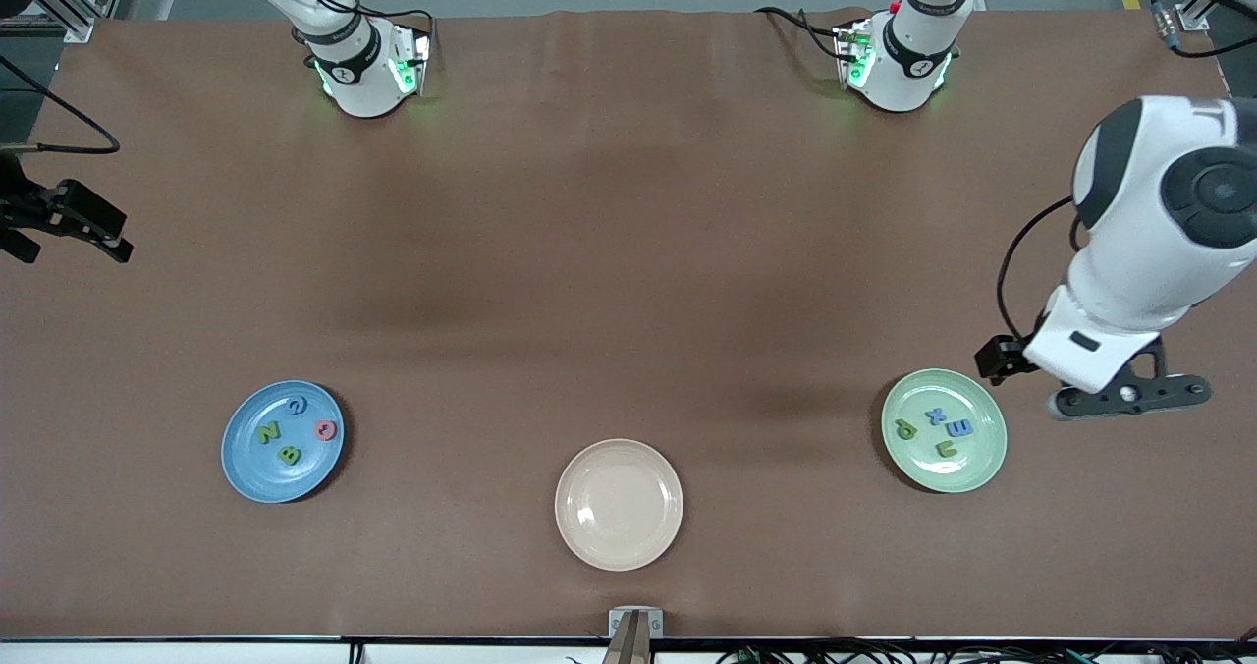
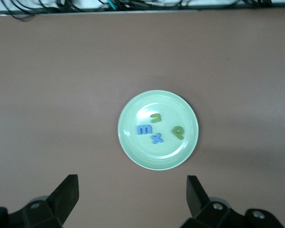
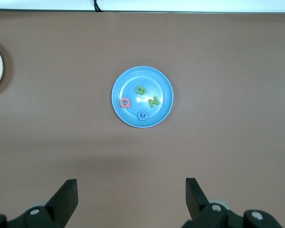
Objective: Sort uppercase to blue plate, lowercase to green plate
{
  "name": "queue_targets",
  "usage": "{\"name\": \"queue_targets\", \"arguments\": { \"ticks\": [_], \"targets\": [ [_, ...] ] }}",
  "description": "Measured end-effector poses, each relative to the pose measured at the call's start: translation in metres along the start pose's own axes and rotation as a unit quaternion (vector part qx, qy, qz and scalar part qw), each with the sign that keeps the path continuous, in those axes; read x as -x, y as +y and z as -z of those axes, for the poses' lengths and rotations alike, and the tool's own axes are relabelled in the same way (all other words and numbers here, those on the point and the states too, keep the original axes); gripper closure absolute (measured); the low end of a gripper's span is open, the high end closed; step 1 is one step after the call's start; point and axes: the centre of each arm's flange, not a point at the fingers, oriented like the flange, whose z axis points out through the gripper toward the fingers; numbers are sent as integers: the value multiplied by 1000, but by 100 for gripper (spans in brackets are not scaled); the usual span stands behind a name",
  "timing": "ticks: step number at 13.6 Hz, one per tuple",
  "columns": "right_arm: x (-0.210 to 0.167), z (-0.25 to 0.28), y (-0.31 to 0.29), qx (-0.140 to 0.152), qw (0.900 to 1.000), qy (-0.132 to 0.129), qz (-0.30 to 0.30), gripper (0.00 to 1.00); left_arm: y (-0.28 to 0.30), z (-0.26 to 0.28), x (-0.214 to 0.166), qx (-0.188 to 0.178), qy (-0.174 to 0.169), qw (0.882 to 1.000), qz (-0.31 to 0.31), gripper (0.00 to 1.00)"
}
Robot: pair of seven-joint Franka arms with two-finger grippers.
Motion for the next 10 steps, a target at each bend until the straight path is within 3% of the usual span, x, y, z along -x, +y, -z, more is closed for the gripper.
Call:
{"name": "queue_targets", "arguments": {
  "ticks": [7,10],
  "targets": [
    [0,2,-1,0,1000,2,1,0,-20,57,18,-3,-42,999,25,0],
    [0,2,-3,0,1000,2,2,0,-18,78,28,20,-50,998,29,0]
  ]
}}
